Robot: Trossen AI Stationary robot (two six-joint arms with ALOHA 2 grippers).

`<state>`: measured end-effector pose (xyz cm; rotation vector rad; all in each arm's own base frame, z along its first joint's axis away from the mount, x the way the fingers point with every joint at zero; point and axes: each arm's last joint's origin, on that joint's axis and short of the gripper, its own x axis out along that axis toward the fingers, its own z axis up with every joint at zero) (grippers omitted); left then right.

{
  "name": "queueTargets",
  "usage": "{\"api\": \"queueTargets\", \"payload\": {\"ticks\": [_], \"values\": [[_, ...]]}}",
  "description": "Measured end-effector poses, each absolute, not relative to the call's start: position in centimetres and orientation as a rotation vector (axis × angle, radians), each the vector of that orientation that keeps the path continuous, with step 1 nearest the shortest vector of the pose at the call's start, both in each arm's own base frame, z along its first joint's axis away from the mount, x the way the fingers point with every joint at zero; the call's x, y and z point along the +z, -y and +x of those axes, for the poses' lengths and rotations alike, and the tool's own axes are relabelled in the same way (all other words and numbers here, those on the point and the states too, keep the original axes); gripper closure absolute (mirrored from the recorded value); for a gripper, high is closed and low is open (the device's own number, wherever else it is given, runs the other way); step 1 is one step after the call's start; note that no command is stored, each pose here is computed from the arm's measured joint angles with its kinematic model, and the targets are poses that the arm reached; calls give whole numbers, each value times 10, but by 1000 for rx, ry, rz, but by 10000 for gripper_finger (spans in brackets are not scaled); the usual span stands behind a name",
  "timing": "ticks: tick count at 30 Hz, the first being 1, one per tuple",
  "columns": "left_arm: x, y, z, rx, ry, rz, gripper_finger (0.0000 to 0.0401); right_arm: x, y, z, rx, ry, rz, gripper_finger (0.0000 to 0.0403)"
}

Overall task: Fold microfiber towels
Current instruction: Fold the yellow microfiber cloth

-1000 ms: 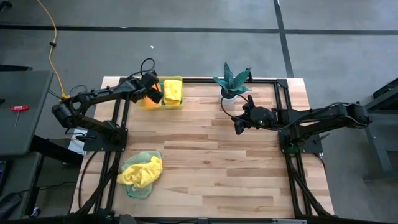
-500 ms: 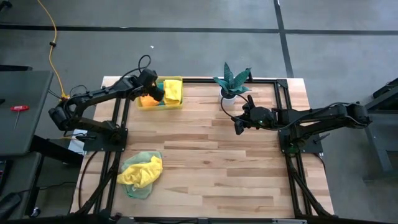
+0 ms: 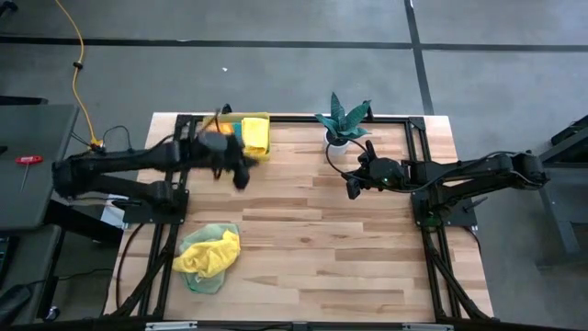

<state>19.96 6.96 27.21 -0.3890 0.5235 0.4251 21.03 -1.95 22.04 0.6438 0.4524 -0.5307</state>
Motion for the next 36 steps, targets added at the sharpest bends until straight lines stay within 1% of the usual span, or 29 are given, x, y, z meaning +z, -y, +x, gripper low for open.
{"api": "queueTargets", "payload": {"ticks": [4,8,12,17,21,25,29,33,36], "values": [[274,-14,207,218,-553,-423,387,220,20,210,-531,-453,642,402],[271,34,203,71,-646,-494,359,220,20,210,-529,-455,636,402],[279,68,192,24,-837,-545,317,220,19,210,-527,-456,636,402],[295,97,177,-7,-1039,-489,263,220,19,210,-527,-455,636,402],[294,124,167,-86,-1153,-429,227,220,19,210,-528,-455,639,402],[278,148,159,-85,-1272,-396,198,220,20,210,-530,-454,638,402],[259,164,152,-9,-1391,-325,175,220,20,210,-534,-453,637,402],[247,166,148,139,-1483,-305,163,220,22,210,-548,-447,645,402],[243,167,144,198,-1512,-286,161,220,23,210,-552,-446,645,402]]}}
